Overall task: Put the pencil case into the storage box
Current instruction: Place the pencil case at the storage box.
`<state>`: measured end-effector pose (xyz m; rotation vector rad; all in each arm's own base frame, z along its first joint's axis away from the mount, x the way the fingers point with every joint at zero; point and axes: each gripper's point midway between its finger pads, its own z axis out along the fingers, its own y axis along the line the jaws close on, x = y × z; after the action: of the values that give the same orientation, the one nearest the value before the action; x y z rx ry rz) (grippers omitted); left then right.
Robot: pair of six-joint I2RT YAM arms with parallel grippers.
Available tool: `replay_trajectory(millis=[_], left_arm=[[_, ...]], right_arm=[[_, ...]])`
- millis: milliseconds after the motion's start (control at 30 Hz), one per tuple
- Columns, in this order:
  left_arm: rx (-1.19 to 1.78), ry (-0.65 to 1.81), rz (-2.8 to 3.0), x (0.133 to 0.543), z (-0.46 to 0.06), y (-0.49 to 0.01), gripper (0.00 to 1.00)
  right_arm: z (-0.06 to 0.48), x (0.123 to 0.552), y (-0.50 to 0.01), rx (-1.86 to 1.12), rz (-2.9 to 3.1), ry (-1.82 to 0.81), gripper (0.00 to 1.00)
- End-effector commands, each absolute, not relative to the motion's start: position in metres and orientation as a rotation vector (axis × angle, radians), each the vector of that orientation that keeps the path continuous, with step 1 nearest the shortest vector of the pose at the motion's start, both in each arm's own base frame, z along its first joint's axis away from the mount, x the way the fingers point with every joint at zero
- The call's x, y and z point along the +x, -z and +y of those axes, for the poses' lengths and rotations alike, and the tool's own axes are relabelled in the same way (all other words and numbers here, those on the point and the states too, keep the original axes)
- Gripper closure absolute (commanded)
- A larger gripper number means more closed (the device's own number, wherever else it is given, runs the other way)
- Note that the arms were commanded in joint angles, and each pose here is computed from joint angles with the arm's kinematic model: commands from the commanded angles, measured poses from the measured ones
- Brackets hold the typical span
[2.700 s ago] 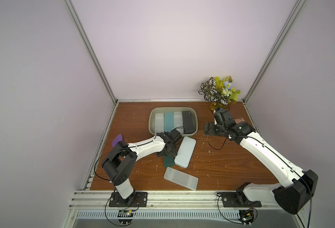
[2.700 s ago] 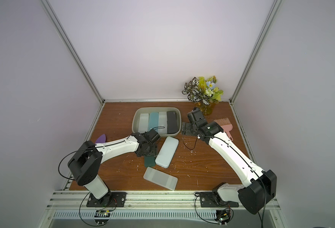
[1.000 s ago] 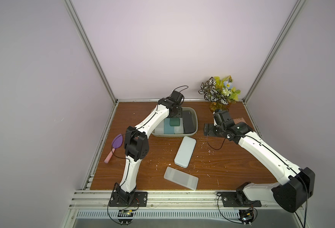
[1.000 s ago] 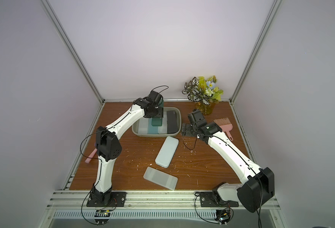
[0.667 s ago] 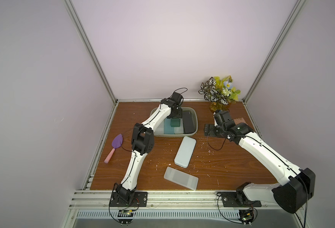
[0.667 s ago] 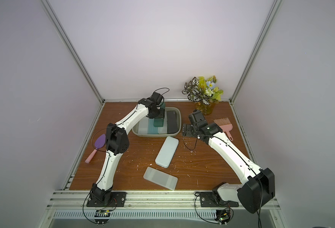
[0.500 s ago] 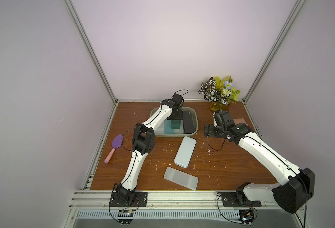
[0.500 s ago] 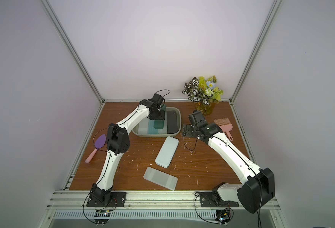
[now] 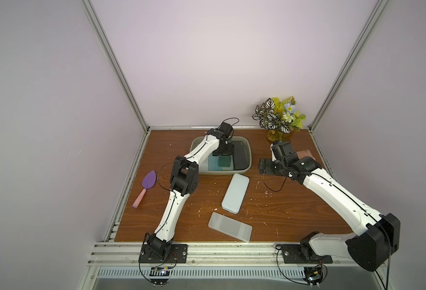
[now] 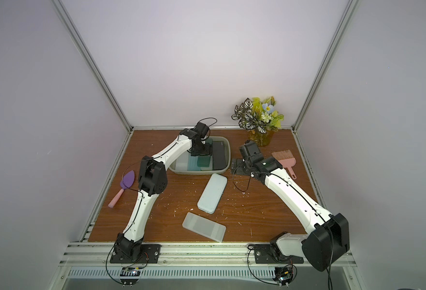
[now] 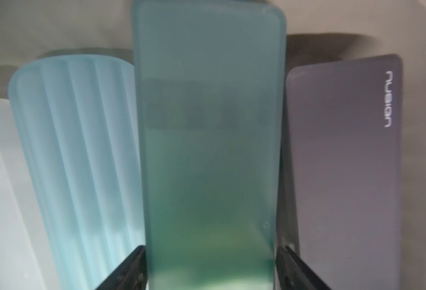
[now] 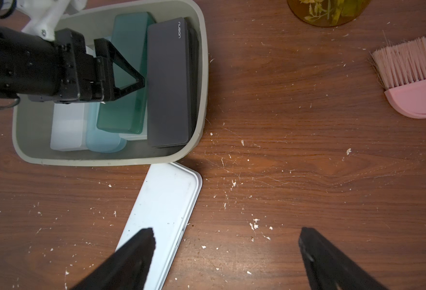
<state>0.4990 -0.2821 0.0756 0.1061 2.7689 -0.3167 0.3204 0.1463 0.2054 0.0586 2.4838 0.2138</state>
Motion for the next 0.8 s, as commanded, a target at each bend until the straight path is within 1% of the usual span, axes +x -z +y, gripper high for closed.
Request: replay_trajectory(millis=[0,100,300,400,600,767], left_arm=[[0.109,0.359,2.736,0.500,-0.286,-0.098,0.21],[0.108,0.369,2.717,0.502,-0.287,-0.107,0.22],[0.110,0.423,2.758,0.502,-0.293,-0.087,0.23],[0.115,0.461,2.765,0.500,-0.299,-0.087,0.23],[0.142,0.444,2.724,0.496,-0.298,-0.111,0.20],[0.091,0.332,2.671,0.484,-0.268,-0.149,0.11]], right_arm=[[0.146,0.325,-0.215,0.060,2.453,-0.223,0.03],[0.145,0.325,-0.216,0.060,2.450,-0.220,0.03],[0.145,0.325,-0.219,0.059,2.446,-0.220,0.03],[0.143,0.324,-0.219,0.062,2.447,-0.215,0.03],[0.141,0.321,-0.222,0.071,2.444,-0.217,0.03],[0.144,0.314,-0.226,0.055,2.441,-0.260,0.04]])
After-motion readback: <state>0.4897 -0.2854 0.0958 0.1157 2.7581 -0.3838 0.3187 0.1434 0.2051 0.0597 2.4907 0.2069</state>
